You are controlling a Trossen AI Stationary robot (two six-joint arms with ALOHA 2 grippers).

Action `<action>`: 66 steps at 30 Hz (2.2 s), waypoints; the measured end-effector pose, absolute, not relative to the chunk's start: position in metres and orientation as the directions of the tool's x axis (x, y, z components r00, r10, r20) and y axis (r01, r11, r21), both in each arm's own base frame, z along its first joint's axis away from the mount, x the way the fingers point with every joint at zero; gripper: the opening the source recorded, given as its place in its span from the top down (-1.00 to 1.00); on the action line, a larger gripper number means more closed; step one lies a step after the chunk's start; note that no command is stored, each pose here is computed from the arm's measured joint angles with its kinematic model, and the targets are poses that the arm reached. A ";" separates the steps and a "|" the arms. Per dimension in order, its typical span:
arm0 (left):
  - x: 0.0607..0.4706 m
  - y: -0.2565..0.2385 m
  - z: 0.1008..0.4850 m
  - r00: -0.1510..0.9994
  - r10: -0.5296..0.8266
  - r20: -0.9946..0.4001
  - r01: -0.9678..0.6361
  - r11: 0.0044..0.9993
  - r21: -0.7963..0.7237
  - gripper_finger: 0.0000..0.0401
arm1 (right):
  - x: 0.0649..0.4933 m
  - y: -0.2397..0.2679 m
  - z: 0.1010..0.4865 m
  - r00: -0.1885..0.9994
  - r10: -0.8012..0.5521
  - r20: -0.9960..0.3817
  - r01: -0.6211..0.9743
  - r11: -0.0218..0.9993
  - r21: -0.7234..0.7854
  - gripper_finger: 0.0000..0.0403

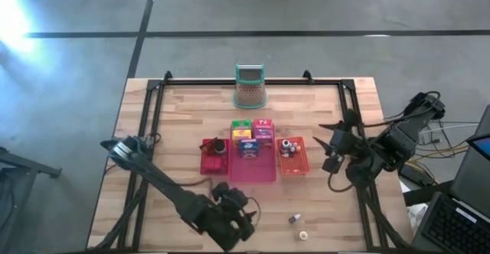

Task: Pick & Place Kitchen Items
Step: Put the small brown food coloring bottle into the orange bin

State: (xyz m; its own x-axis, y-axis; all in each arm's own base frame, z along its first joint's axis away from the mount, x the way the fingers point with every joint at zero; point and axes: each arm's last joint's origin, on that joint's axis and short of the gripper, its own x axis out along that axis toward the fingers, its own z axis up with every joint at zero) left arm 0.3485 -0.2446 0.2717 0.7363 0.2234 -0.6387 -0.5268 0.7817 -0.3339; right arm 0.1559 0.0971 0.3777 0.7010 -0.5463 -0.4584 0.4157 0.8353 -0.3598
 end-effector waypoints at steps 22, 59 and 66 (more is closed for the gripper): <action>0.379 -0.278 0.214 0.501 0.124 -0.856 -0.756 0.544 -0.363 -0.29 | 0.140 0.080 0.385 0.688 -0.560 -0.462 0.447 0.828 -0.338 0.19; 0.370 -0.278 0.156 0.484 0.047 -0.874 -0.730 0.573 -0.373 0.04 | 0.141 0.081 0.370 0.666 -0.577 -0.473 0.419 0.813 -0.404 0.38; 0.370 -0.276 0.154 0.477 0.059 -0.877 -0.717 0.602 -0.350 0.27 | 0.141 0.081 0.370 0.665 -0.578 -0.473 0.419 0.813 -0.405 0.26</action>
State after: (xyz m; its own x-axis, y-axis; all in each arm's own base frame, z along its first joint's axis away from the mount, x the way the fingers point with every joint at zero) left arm 0.3702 -0.2756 0.1542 0.4775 0.0587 -0.8767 -0.7174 0.6021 -0.3504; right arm 0.1414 0.0807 0.3699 0.6651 -0.5779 -0.4729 0.4187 0.8130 -0.4046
